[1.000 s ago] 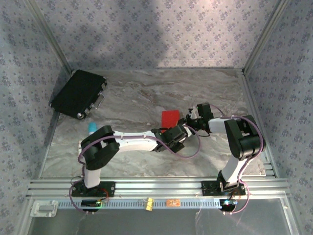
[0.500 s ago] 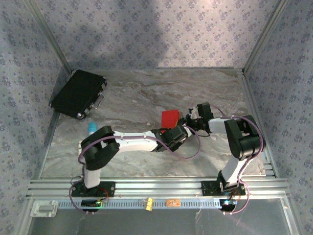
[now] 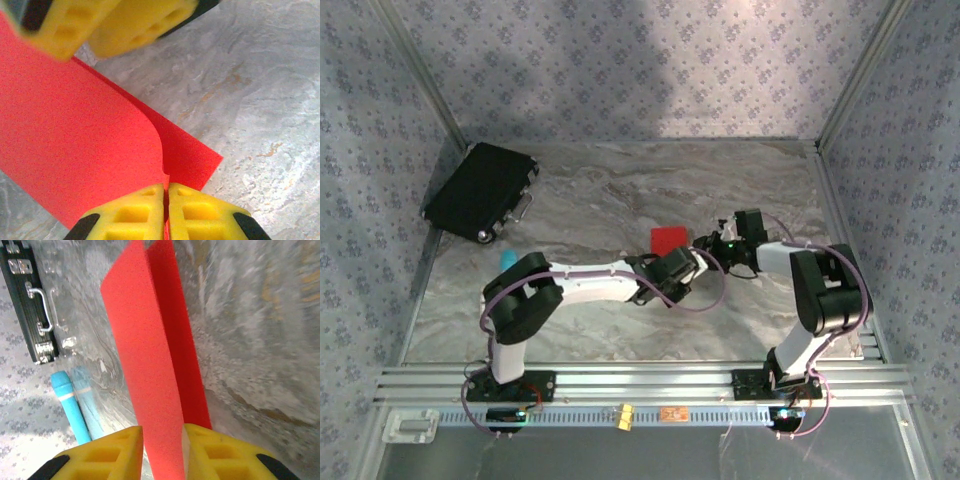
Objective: Fold a paper plane with a square sheet of paper (pick it up from the middle)
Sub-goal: Fold the triangle a second time at the center of the table.
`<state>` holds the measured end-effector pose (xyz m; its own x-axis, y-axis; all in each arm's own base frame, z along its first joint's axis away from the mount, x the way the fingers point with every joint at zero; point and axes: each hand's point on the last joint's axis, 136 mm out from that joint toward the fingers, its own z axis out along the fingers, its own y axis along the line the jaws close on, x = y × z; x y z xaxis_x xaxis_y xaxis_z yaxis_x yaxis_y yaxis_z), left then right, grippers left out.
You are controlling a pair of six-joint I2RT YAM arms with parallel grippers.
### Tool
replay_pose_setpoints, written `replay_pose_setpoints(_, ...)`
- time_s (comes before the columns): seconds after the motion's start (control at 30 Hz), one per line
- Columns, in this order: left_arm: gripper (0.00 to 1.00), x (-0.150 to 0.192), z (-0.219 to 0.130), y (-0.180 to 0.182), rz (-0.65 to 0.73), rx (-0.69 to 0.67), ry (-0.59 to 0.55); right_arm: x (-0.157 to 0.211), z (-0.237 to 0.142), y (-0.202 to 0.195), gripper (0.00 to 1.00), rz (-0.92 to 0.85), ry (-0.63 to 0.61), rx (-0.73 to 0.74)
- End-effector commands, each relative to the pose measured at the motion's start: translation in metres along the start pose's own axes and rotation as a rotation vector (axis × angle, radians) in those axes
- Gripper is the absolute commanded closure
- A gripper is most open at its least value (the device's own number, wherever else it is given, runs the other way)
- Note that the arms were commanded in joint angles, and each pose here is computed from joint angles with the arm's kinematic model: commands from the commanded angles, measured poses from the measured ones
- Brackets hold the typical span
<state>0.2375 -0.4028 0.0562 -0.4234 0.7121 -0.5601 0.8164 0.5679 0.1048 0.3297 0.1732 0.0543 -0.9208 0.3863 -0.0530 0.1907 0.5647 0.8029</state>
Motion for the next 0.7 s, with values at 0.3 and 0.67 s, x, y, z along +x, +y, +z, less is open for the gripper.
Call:
replay_pose_setpoints(0.3,0.93,-0.027,-0.014,0.002,-0.287,0.333,-0.055,0.019,-0.025,-0.016,0.72,0.025,-0.031,0.076)
replay_pose_setpoints(0.67,0.93,-0.027,-0.011,0.015,-0.389,0.386,-0.064,0.053,-0.001,-0.002,0.88,-0.020,0.079,0.038)
